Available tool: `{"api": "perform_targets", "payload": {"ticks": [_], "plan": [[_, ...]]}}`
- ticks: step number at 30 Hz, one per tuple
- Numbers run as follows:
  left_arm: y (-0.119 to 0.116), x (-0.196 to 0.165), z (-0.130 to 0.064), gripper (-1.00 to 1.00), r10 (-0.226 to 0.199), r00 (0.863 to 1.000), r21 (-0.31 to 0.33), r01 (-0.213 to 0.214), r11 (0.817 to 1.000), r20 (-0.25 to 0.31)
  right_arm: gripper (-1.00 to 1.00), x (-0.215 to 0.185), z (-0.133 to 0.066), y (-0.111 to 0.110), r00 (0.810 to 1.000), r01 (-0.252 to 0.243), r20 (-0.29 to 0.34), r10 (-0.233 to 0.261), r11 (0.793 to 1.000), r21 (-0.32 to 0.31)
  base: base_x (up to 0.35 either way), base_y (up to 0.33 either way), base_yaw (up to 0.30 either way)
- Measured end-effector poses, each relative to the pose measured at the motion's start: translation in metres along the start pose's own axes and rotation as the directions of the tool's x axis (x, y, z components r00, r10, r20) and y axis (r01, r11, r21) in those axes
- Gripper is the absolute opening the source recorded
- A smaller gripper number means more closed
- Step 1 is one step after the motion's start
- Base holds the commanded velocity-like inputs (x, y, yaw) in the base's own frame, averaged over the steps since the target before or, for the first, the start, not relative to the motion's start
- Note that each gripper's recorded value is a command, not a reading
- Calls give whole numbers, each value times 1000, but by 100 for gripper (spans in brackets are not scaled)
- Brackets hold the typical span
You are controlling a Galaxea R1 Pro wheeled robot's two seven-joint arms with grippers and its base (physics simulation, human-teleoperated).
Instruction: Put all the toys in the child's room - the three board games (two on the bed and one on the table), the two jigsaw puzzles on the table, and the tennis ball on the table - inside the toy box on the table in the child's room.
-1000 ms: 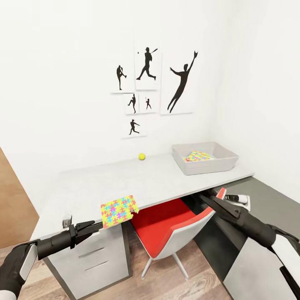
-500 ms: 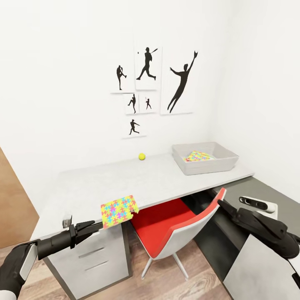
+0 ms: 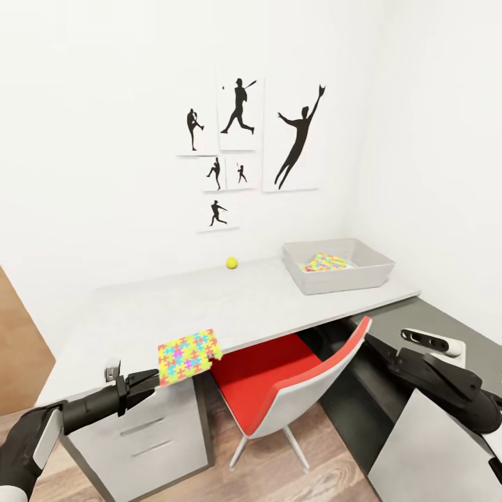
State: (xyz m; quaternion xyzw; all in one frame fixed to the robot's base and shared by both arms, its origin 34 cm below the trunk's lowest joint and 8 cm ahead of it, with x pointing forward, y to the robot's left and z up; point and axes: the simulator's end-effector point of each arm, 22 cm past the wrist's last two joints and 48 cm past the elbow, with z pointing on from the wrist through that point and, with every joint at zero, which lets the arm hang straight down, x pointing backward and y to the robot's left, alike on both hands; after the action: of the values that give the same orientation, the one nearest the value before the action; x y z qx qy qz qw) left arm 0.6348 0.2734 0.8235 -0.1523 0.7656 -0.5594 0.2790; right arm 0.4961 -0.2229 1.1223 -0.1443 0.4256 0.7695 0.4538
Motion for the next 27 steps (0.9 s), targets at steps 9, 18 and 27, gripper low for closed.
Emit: {"api": "perform_targets", "payload": {"ticks": [9,18,27], "plan": [[0,0,0,100,1,1000,2,-1,1000,1,100,0,0,-4,1000,0,1,0,1000,17,1,-21,0],[7,2,2,100,-2,1000,3,2,1000,1,100,5,-5,-9,1000,-1,2,1,1000,21,0,-1,0],[15,5,3,100,-2,1000,4,2,1000,0,100,11,-10,-13,1000,-1,2,0,1000,20,0,0,0]]}}
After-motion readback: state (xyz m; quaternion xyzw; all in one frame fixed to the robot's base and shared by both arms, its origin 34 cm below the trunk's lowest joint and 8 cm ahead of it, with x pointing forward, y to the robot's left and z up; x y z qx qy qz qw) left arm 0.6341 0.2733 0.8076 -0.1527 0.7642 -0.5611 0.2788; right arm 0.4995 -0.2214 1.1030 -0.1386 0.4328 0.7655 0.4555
